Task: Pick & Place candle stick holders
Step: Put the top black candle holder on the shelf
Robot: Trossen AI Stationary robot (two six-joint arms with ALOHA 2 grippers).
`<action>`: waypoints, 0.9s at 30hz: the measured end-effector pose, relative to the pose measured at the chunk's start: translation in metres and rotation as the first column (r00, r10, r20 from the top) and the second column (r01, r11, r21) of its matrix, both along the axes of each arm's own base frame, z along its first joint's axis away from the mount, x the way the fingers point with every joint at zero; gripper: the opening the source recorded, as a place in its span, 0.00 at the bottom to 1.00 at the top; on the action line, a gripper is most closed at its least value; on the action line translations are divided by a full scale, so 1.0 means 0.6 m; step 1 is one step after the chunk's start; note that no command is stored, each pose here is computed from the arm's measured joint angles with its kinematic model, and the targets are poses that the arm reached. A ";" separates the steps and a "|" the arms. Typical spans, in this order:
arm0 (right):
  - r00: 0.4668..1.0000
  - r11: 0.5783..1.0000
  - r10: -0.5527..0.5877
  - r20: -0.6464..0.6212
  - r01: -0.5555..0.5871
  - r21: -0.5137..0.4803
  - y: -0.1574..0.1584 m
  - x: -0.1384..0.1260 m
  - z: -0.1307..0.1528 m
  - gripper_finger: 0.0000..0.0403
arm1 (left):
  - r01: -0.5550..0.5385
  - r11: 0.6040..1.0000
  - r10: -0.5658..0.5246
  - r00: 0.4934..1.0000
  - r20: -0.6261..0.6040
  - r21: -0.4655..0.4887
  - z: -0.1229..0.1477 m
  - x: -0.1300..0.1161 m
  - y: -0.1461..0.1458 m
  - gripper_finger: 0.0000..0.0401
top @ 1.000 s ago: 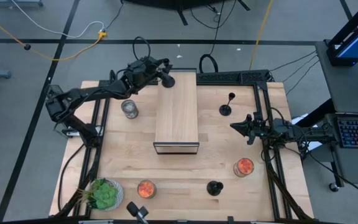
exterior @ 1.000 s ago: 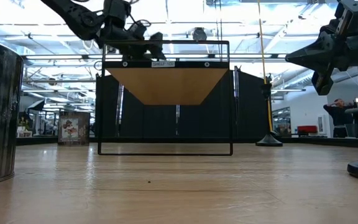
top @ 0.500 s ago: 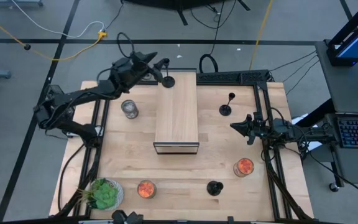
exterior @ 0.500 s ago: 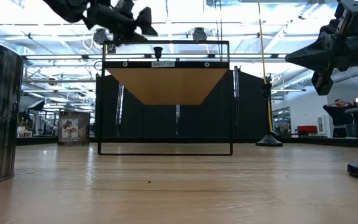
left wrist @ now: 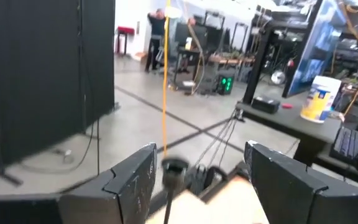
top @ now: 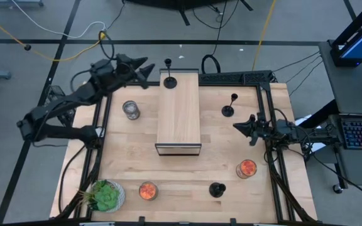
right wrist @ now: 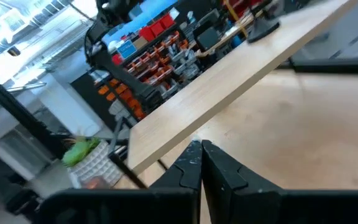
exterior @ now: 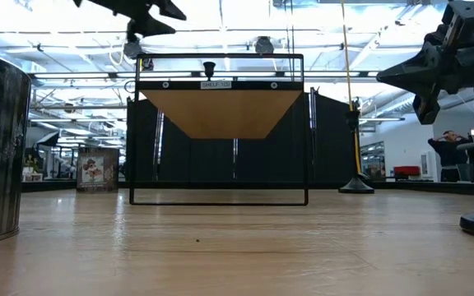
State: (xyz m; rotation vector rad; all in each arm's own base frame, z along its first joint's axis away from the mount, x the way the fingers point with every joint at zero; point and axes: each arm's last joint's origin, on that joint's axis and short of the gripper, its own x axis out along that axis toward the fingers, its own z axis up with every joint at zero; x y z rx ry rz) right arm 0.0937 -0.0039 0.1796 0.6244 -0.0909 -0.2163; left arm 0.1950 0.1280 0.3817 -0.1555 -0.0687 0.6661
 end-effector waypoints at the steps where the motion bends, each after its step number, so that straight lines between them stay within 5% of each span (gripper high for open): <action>1: 1.000 1.000 -0.017 0.006 0.017 -0.015 -0.001 0.000 0.002 0.00 | -0.004 1.000 0.004 1.000 -0.008 -0.017 0.001 -0.008 -0.005 0.63; 14: 0.971 0.950 -0.142 0.194 0.188 -0.247 -0.006 -0.008 0.042 0.00 | -0.040 0.965 0.006 0.991 -0.133 -0.260 -0.012 -0.091 -0.058 0.63; 20: 0.968 0.946 -0.141 0.209 0.194 -0.259 -0.006 -0.009 0.045 0.00 | 0.008 0.972 -0.036 0.992 -0.117 -0.237 -0.037 -0.100 -0.066 0.63; 27: 0.965 0.947 -0.141 0.220 0.196 -0.256 -0.006 -0.010 0.046 0.00 | 0.170 0.968 -0.165 0.985 0.041 -0.185 -0.126 -0.108 -0.088 0.63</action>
